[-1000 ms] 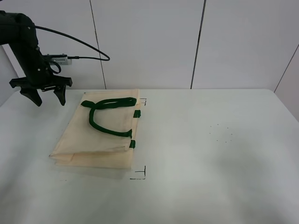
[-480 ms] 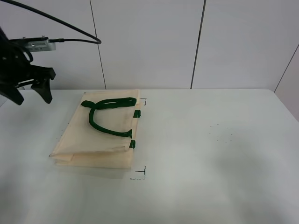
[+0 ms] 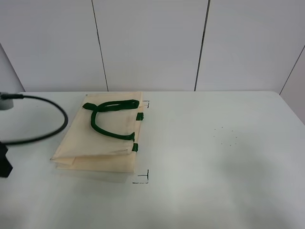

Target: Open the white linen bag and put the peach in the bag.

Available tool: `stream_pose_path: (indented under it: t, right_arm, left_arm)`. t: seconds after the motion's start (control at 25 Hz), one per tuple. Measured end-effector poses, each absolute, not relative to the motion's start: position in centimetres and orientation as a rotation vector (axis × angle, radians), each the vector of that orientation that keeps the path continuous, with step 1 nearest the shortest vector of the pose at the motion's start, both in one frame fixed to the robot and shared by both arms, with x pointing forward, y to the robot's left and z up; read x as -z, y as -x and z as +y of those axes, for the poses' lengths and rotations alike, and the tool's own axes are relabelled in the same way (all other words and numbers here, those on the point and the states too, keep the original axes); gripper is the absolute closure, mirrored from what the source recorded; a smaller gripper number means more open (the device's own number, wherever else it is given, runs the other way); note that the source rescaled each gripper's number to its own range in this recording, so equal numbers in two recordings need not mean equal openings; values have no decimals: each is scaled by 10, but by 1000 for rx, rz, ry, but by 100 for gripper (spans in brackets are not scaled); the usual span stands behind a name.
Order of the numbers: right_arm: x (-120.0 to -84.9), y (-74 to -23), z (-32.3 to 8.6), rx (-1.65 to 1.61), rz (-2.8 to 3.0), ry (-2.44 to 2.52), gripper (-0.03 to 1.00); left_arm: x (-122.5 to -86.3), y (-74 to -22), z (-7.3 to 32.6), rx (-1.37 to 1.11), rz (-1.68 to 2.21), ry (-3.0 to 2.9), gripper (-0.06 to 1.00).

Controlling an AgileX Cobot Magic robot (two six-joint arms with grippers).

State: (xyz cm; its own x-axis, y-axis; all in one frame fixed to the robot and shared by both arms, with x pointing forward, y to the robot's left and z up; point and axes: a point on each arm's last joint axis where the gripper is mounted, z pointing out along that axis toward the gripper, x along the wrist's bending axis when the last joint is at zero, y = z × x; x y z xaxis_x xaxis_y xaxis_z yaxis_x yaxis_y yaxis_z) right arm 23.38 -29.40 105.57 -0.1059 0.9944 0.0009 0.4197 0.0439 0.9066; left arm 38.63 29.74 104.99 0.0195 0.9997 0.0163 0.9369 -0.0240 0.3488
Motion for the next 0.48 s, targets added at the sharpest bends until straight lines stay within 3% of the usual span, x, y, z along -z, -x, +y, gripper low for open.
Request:
stream_pose_path:
  t: [0.24, 0.48]
  right_arm:
    - [-1056, -234, -294, -1032, 1617, -1454, -3]
    - [-1056, -234, -294, -1032, 1617, -1454, -3]
  left_arm:
    - [-1029, -328, 300, -494, 1928, -1979, -6]
    - [-1044, -291, 301, -694, 1765, -1819, -3]
